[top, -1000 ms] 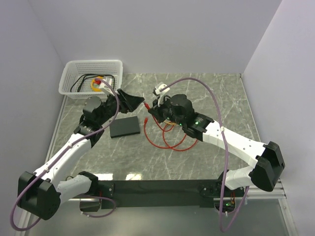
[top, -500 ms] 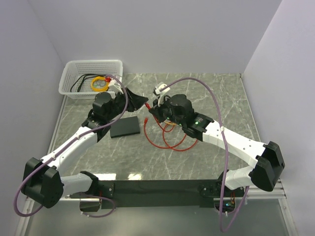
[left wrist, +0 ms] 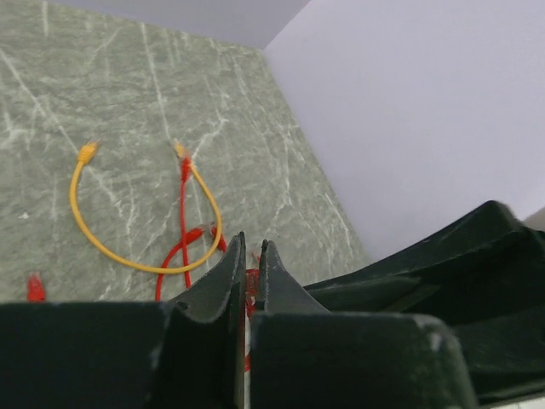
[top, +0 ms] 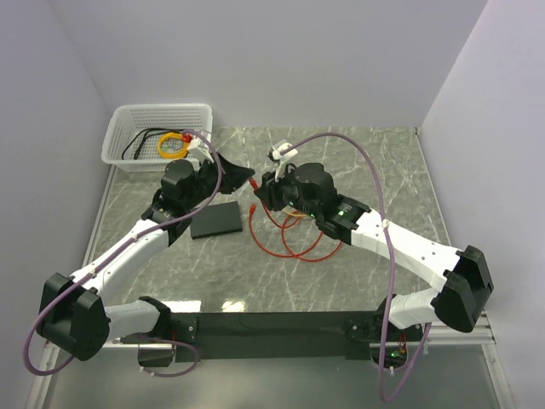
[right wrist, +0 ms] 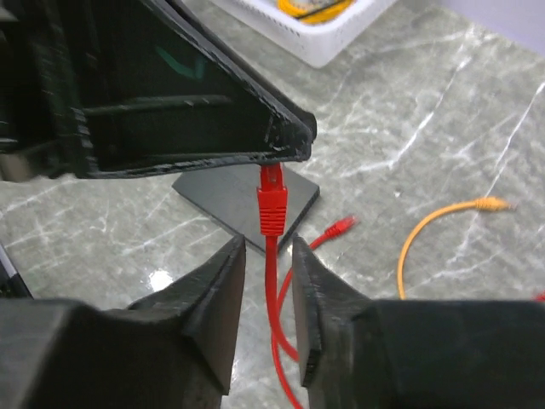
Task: Insert the plug into the switch port
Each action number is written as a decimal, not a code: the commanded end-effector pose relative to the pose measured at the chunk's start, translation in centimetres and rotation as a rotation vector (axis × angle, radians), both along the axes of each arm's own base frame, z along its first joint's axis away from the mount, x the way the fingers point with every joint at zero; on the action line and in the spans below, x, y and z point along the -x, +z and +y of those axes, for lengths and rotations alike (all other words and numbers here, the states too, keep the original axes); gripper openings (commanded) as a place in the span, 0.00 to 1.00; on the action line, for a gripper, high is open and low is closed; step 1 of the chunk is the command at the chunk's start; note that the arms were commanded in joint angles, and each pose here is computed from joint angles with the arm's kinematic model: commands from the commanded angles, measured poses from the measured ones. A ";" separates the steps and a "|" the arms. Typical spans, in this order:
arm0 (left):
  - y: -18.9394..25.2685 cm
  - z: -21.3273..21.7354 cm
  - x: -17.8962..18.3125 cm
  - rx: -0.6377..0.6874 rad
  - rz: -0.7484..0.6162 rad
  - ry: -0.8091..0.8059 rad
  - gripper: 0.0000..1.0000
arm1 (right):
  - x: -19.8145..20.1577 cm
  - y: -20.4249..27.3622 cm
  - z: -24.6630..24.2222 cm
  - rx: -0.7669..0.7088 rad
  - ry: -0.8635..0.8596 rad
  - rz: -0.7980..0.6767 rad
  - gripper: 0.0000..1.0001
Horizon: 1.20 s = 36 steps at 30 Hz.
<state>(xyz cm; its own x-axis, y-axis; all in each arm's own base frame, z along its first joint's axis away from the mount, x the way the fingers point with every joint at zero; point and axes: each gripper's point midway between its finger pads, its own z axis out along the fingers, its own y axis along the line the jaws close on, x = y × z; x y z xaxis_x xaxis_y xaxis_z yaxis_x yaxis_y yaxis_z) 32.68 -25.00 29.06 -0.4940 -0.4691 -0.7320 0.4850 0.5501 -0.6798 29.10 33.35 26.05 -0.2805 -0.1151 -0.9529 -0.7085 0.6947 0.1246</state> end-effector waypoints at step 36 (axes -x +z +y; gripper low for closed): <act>2.4 0.8 0.5 0.032 -0.051 0.033 0.00 | -1.3 3.0 1.4 -0.213 0.075 0.058 0.36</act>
<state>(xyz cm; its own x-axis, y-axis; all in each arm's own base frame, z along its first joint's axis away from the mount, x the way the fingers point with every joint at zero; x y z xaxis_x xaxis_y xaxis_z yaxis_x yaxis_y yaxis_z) 32.53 -24.30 29.37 -0.4793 -0.4814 -0.7338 0.4652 0.5696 -0.6776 30.01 34.23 27.04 -0.3693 0.0220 -0.9290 -0.7236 0.6205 0.3023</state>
